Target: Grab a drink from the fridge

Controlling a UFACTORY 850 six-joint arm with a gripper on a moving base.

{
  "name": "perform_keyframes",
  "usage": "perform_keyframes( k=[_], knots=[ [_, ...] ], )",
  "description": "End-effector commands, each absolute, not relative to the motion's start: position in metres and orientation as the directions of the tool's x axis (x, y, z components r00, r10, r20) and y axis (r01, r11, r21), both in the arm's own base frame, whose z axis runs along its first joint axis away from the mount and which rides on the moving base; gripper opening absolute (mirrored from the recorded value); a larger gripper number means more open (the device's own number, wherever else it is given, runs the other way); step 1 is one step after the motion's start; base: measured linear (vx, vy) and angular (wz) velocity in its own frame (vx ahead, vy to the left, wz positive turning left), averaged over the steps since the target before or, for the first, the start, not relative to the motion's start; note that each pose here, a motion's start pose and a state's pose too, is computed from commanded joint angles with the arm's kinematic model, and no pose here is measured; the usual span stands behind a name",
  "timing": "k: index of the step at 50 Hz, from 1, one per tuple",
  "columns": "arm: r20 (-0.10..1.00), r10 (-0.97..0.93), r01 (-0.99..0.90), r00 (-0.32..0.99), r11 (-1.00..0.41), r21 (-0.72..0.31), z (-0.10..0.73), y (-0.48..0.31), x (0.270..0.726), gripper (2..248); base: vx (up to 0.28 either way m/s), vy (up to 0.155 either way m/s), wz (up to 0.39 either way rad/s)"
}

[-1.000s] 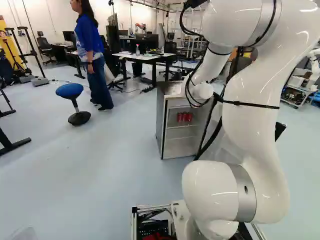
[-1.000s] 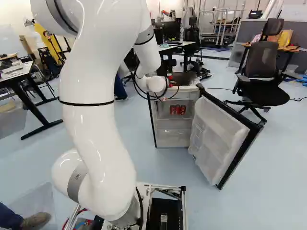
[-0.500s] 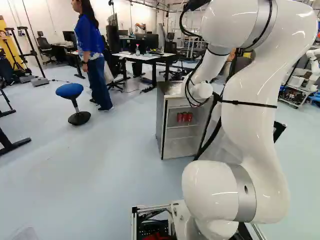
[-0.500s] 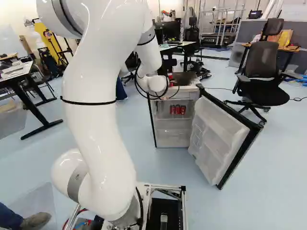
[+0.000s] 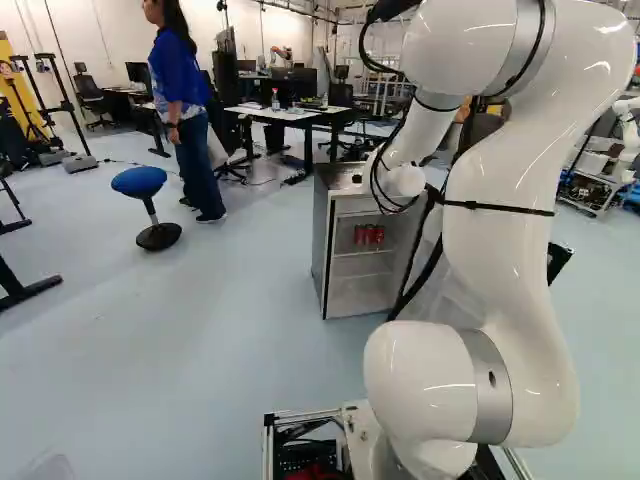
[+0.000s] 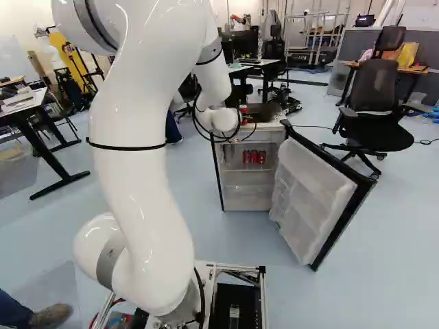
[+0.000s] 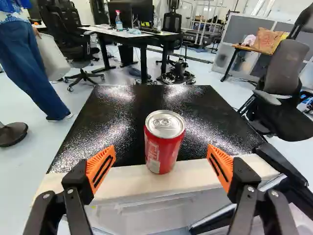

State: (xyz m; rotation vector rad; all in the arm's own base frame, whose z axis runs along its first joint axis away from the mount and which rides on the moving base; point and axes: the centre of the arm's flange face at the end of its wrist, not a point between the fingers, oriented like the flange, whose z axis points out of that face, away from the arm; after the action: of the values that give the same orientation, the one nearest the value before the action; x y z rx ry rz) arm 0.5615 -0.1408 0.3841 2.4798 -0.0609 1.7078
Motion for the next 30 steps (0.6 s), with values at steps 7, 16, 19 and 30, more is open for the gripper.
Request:
perform_keyframes(
  k=[7, 16, 19, 30],
  knots=[
    [0.93, 0.037, -0.11, 0.365, -0.99, 0.083, 0.385, -0.14, 0.55, 247, 0.0, 0.0, 0.0],
    [0.927, 0.031, -0.12, 0.373, -0.989, 0.082, 0.387, -0.141, 0.533, 247, 0.0, 0.0, 0.0],
    [0.927, 0.029, -0.126, 0.375, -0.989, 0.081, 0.387, -0.144, 0.529, 247, 0.0, 0.0, 0.0],
    [0.928, 0.019, -0.154, 0.372, -0.985, 0.082, 0.394, -0.155, 0.513, 247, 0.0, 0.0, 0.0]
  ],
)
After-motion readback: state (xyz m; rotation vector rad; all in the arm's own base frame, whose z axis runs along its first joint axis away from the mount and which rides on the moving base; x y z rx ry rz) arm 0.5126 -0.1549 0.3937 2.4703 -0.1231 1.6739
